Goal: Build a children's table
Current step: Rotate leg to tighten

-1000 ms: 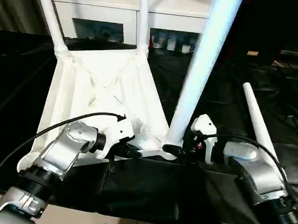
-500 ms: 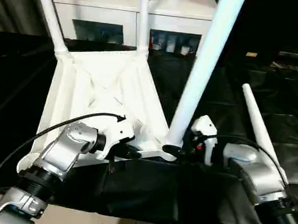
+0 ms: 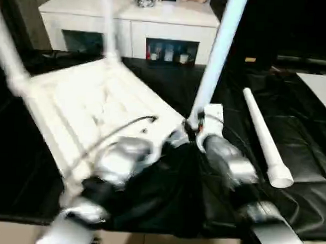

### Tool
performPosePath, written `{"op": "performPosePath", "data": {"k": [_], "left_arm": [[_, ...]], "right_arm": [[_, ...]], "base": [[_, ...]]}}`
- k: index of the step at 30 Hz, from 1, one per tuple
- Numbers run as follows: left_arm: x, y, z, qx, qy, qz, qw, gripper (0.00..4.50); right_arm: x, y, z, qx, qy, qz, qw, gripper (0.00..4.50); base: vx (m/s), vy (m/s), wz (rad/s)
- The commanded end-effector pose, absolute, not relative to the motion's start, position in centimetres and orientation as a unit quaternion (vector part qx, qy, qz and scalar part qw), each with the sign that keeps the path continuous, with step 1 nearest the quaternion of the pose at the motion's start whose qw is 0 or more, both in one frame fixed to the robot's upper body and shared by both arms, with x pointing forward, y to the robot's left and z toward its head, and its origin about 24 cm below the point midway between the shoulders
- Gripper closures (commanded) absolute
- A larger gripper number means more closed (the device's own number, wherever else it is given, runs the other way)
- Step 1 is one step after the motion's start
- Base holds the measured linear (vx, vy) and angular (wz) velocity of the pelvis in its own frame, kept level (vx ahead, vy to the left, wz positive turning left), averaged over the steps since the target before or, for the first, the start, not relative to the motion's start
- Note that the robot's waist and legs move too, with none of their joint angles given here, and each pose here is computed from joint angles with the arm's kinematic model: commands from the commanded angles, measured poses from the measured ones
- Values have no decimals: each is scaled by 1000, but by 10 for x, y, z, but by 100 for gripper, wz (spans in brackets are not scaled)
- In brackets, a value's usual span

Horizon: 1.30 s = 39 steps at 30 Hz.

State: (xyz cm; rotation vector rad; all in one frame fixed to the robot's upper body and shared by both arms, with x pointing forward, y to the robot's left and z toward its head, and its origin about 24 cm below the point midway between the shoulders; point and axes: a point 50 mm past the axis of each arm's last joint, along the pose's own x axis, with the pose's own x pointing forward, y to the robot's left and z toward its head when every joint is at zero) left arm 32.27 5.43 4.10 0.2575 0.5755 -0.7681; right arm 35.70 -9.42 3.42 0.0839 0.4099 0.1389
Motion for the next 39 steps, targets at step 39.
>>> {"op": "performPosePath", "data": {"k": [39], "left_arm": [[288,116,64,204,213,-632,716,450]], "right_arm": [[289,-146,67,-112,149,501,845,5]], "base": [[1,-1,0]]}}
